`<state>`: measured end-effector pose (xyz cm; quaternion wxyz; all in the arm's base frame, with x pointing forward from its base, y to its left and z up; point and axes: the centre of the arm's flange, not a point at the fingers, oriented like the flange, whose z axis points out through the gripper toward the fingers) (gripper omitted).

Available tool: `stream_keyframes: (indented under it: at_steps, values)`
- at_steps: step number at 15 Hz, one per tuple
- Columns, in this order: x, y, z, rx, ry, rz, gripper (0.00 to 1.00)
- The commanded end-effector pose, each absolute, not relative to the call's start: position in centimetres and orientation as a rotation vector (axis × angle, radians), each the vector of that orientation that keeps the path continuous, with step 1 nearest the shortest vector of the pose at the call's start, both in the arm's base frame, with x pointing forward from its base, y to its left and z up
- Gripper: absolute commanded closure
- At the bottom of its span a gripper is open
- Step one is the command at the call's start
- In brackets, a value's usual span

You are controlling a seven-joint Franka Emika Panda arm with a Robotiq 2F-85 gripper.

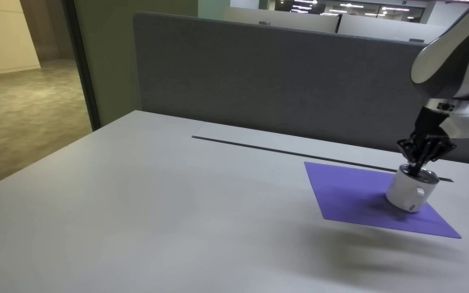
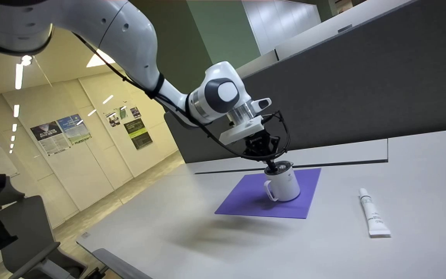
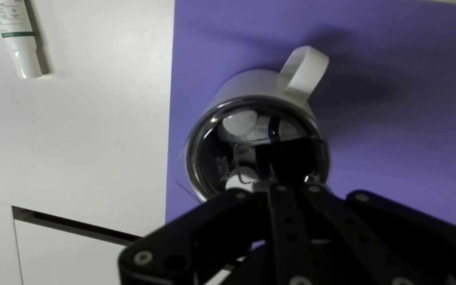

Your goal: Remove the lid from the white mug

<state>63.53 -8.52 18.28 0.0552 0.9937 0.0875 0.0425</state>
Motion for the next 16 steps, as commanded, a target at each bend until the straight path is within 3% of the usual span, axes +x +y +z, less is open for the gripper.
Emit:
stream_keyframes:
  at_steps: [1, 16]
  values:
    - [64.37, -8.8, 17.96, 3.018, 0.238, 0.131, 1.0]
    - [64.41, -9.44, 17.47, 2.962, 0.267, 0.129, 1.0]
